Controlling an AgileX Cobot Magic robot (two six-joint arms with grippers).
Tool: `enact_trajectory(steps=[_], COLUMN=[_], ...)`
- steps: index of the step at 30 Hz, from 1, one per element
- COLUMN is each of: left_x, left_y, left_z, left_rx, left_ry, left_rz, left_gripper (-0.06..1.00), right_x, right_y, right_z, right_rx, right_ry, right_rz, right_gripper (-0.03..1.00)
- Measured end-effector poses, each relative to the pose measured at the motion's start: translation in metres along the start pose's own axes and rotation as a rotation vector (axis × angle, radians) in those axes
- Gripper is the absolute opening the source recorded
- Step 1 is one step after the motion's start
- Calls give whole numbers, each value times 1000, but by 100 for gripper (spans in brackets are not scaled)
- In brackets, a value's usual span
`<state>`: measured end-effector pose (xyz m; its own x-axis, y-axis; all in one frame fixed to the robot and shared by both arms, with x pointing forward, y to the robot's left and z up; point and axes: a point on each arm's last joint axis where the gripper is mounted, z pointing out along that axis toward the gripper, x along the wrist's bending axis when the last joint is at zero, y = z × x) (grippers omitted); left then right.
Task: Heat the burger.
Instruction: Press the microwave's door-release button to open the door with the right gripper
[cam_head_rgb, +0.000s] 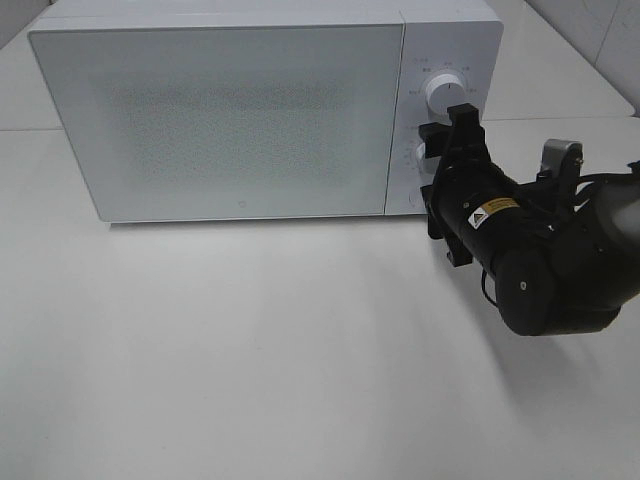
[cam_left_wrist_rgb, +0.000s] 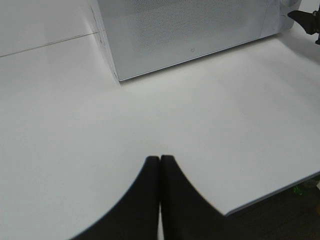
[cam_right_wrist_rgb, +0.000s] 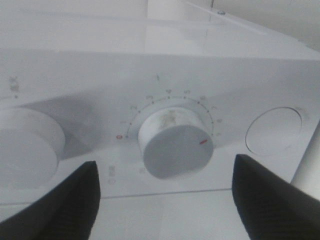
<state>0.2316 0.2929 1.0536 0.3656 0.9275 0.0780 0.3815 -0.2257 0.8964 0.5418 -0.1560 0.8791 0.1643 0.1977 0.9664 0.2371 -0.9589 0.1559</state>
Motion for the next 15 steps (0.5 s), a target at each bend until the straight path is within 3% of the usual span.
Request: enact_trajectory(steps=[7, 9, 12, 13, 15], left_x=[0, 0, 0, 0, 0], left_y=[0, 0, 0, 0, 0], left_z=[0, 0, 0, 0, 0], left_rx=[0, 0, 0, 0, 0], left_ry=[0, 0, 0, 0, 0], left_rz=[0, 0, 0, 0, 0], left_gripper=[0, 0, 0, 0, 0], right_x=[3, 9, 13, 20, 24], right_y=[-9, -14, -15, -16, -16], right_z=[-1, -3, -4, -6, -8], right_rx=[99, 153, 164, 176, 177], right_ry=[30, 74, 93, 135, 155], right_rz=[-103, -260, -318, -447, -501], right_gripper=[68, 66, 65, 65, 65])
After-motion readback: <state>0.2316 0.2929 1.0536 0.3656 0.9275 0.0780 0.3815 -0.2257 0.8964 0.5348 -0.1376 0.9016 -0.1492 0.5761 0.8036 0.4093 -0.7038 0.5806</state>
